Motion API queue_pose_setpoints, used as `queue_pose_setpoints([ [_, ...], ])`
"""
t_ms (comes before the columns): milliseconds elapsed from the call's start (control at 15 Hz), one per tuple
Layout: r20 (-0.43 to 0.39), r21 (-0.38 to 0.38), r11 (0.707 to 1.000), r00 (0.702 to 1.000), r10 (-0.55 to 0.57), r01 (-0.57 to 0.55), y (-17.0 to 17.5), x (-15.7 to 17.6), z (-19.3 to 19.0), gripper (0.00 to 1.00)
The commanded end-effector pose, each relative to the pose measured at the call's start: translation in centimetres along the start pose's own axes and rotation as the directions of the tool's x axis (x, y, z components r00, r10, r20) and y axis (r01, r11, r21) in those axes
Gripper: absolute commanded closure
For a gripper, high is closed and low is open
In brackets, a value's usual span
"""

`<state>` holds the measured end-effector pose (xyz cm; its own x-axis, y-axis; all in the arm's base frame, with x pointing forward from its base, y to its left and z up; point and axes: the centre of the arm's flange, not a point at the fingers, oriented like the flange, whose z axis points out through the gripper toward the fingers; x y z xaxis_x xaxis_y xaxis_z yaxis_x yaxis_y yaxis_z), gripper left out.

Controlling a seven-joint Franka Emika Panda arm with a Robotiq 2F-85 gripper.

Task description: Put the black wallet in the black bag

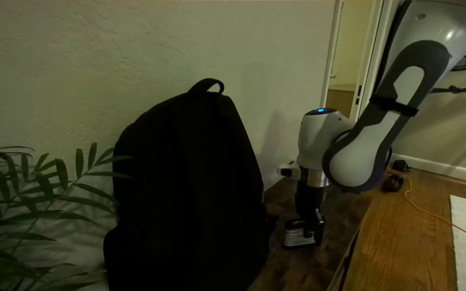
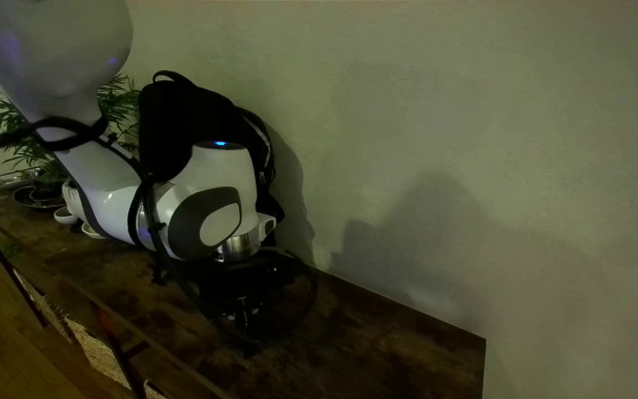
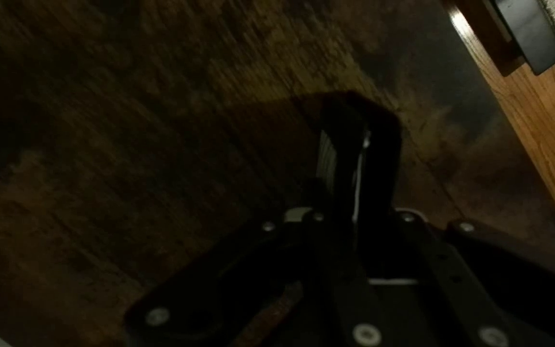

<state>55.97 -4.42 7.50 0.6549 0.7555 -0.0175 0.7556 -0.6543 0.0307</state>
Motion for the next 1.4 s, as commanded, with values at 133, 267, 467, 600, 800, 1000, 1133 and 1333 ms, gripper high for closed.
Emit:
queue_pose_setpoints([
  [133, 0.000, 0.028, 1.000, 1.000, 0.010, -0.010, -2.1, -0.2, -2.8, 0.95],
  [267, 0.004, 0.033, 0.999, 1.000, 0.008, -0.008, -2.5, 0.0, -3.9, 0.95],
  [467, 0.004, 0.015, 1.000, 1.000, 0.004, -0.004, -2.6, 0.0, -6.2, 0.95],
  [600, 0.006, -0.008, 1.000, 1.000, 0.004, -0.004, -2.4, 0.0, -8.1, 0.95],
  [800, 0.000, -0.031, 1.000, 1.000, -0.002, 0.002, -2.2, 0.1, -10.7, 0.95],
  [1000, -0.008, -0.063, 0.998, 1.000, -0.011, 0.011, -1.9, 0.7, -13.5, 0.95],
  [1133, -0.020, -0.097, 0.995, 1.000, -0.019, 0.017, -1.6, 1.2, -15.5, 0.95],
  [1333, -0.051, -0.156, 0.988, 0.998, -0.028, 0.019, -1.1, 1.9, -18.4, 0.95],
])
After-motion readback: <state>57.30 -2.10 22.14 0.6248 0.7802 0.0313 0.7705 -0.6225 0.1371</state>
